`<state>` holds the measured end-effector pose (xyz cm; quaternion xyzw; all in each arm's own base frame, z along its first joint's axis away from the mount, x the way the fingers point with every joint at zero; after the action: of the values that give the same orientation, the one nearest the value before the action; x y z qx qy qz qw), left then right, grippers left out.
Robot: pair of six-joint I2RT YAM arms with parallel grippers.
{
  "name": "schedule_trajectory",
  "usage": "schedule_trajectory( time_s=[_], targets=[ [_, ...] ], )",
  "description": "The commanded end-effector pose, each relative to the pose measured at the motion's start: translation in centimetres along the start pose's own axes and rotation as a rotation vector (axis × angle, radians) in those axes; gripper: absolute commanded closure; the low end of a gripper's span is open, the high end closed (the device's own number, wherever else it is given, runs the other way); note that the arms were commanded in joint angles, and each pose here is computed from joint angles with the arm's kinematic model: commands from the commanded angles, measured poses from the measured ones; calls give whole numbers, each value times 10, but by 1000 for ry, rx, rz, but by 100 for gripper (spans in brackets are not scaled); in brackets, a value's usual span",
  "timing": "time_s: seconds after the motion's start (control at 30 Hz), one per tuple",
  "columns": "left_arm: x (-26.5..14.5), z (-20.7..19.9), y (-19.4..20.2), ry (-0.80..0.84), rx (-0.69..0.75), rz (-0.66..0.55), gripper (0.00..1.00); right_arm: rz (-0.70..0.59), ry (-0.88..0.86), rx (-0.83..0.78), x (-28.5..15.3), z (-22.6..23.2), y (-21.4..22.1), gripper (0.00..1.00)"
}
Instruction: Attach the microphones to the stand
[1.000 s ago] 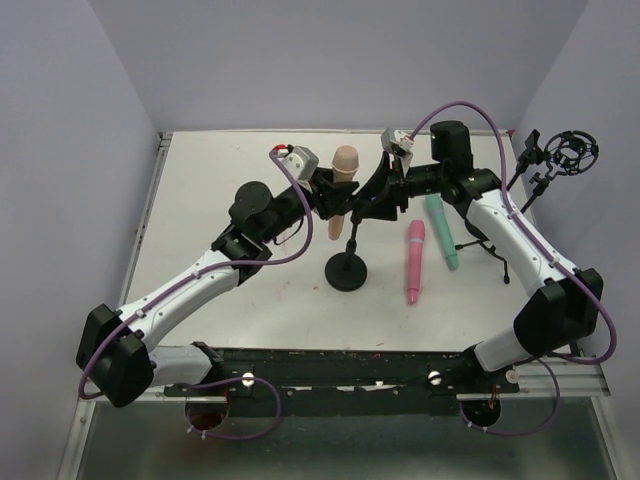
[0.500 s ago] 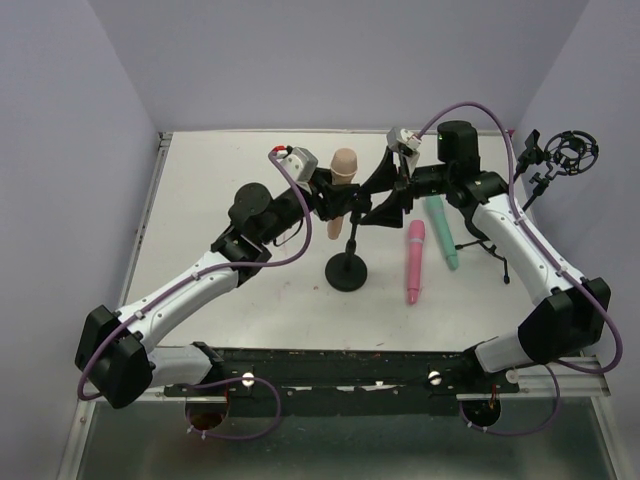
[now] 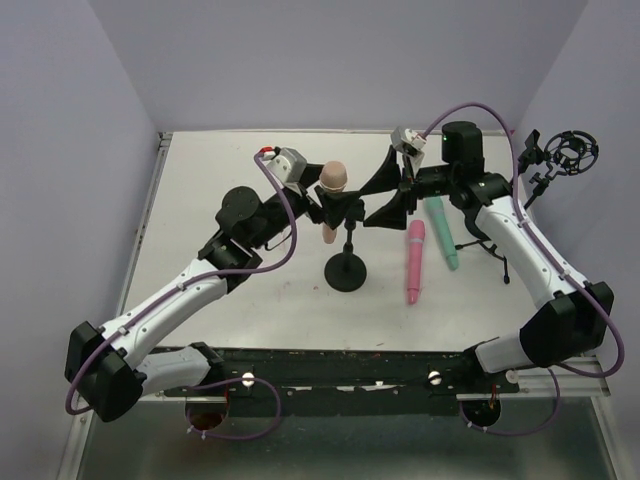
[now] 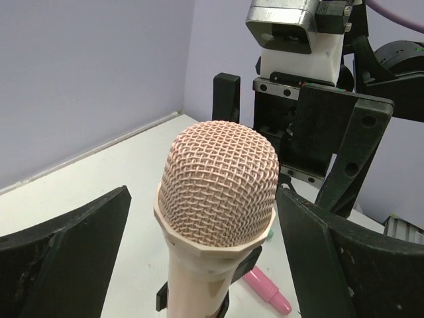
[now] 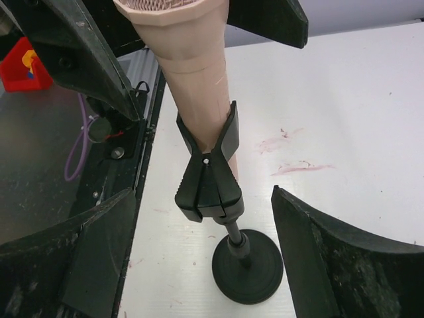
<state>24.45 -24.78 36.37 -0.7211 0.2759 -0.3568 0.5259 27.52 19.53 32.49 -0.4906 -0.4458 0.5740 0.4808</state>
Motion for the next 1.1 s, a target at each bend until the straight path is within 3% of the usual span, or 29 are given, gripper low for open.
schedule_trajectory(
  time_s=[0.0, 0.2, 0.37, 0.57, 0.73, 1.07],
  targets=[
    [-13, -4, -9, -15, 7, 5, 1, -20, -29, -32, -5, 10, -6, 8],
    [-50, -14, -20, -6, 44, -26, 1, 34, 47, -80, -13, 17, -1, 0],
    [-90, -14, -11, -59, 41, -37, 1, 74, 90, -104, -19, 27, 10, 0],
    [-135, -15, 14, -119, -9, 21, 1, 95, 109, -55, -19, 30, 39, 0],
    [-161, -13, 43, -151, -73, 45, 1, 111, 71, -126, -15, 23, 63, 0],
    [-183, -5, 92, -174, -234, -95, 1, 70, 47, -106, 14, -12, 72, 8]
  ],
)
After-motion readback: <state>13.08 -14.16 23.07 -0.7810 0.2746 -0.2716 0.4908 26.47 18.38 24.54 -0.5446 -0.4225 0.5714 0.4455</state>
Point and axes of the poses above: each gripper's point midway between its finger pads, its own x axis out along the fingers, its own z axis along the line the jaws close on, y = z × x, the point moved 7 cm from there along -x, back along the fingers, and after that the axes turned 1 degree about -x, right-handed, at the moved point
